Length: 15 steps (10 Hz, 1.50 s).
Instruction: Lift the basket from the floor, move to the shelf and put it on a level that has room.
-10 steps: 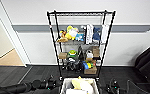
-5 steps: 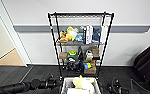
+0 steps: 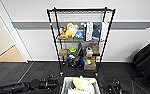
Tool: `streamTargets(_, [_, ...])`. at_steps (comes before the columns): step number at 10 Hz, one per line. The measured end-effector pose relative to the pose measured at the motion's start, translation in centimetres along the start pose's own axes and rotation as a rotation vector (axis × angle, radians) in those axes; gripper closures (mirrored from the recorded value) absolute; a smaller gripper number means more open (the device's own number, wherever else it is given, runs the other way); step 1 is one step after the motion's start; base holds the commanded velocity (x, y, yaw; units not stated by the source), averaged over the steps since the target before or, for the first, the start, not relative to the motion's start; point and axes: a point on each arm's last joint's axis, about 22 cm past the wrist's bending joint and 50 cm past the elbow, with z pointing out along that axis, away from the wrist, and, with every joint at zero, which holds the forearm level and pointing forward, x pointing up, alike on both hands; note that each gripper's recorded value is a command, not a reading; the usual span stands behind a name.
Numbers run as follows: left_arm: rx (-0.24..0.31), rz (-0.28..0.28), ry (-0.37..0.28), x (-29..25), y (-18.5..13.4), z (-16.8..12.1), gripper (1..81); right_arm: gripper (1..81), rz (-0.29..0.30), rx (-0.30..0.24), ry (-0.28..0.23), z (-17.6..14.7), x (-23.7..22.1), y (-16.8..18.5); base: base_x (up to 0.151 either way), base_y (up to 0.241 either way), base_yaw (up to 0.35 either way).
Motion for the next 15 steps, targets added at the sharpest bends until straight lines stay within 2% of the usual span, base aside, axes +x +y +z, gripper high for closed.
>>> streamTargets(2, [-0.016, -0.002, -0.013, -1.4, 1.1, -0.4, 81.1, 81.1, 0.006, 0.004, -0.008, -1.0, -1.0, -0.6, 0.0, 0.0, 0.0])
streamTargets(6, [-0.035, 0.046, 0.021, -2.3, 4.6, -3.4, 81.1, 81.1, -0.036, 0.035, 0.018, -3.9, -1.8, -4.1, 0.0, 0.0, 0.0])
streamTargets(12, [-0.049, 0.101, 0.052, -4.9, 8.2, -7.3, 81.1, 81.1, -0.089, 0.066, 0.046, -7.6, -3.9, -7.7, 0.0, 0.0, 0.0])
streamTargets(15, [-0.047, 0.097, 0.044, -6.0, 8.2, -7.8, 81.1, 81.1, -0.092, 0.073, 0.039, -8.1, -4.8, -8.3, 0.0, 0.0, 0.0])
